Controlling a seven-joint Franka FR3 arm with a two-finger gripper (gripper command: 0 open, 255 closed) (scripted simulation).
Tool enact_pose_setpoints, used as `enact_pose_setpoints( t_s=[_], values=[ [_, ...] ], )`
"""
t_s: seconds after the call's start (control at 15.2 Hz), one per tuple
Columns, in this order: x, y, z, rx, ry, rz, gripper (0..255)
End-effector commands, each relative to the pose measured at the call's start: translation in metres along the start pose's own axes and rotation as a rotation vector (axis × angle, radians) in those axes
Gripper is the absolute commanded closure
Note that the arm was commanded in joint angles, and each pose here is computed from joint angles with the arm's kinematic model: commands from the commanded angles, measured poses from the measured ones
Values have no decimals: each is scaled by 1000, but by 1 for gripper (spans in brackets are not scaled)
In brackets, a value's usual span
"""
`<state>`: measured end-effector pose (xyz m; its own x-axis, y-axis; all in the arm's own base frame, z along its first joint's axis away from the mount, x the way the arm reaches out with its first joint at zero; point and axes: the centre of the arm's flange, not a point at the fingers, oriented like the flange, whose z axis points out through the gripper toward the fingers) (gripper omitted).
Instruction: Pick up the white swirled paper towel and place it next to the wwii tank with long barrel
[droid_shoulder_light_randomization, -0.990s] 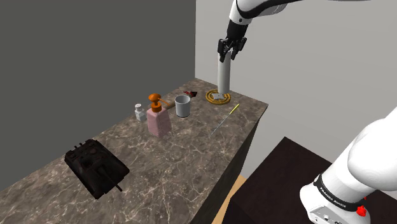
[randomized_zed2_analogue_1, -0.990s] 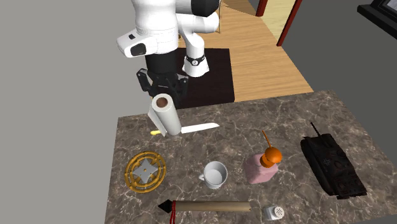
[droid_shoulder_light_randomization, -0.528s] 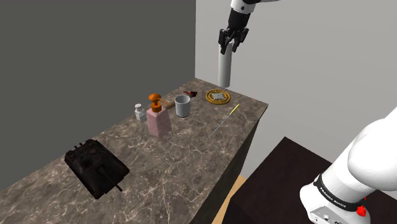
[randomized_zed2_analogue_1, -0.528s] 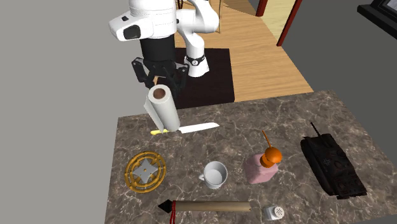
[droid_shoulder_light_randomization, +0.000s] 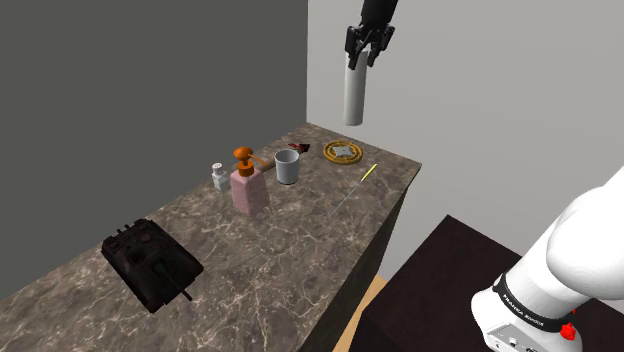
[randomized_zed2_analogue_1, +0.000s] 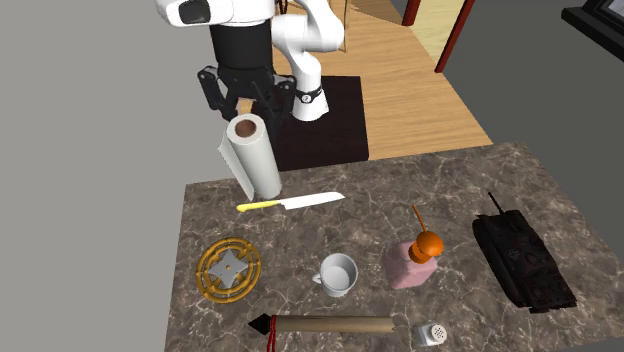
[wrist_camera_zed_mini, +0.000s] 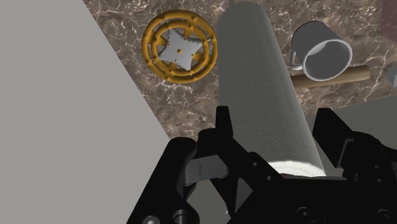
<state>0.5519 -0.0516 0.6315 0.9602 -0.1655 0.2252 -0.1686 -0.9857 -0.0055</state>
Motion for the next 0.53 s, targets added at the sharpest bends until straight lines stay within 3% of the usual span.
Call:
enact_pose_setpoints(
  t_s=[0.0,0.46],
  values=[
    [2,0,-10,0,-1,0,255],
    [11,0,-46,0,-1,0,255]
  ],
)
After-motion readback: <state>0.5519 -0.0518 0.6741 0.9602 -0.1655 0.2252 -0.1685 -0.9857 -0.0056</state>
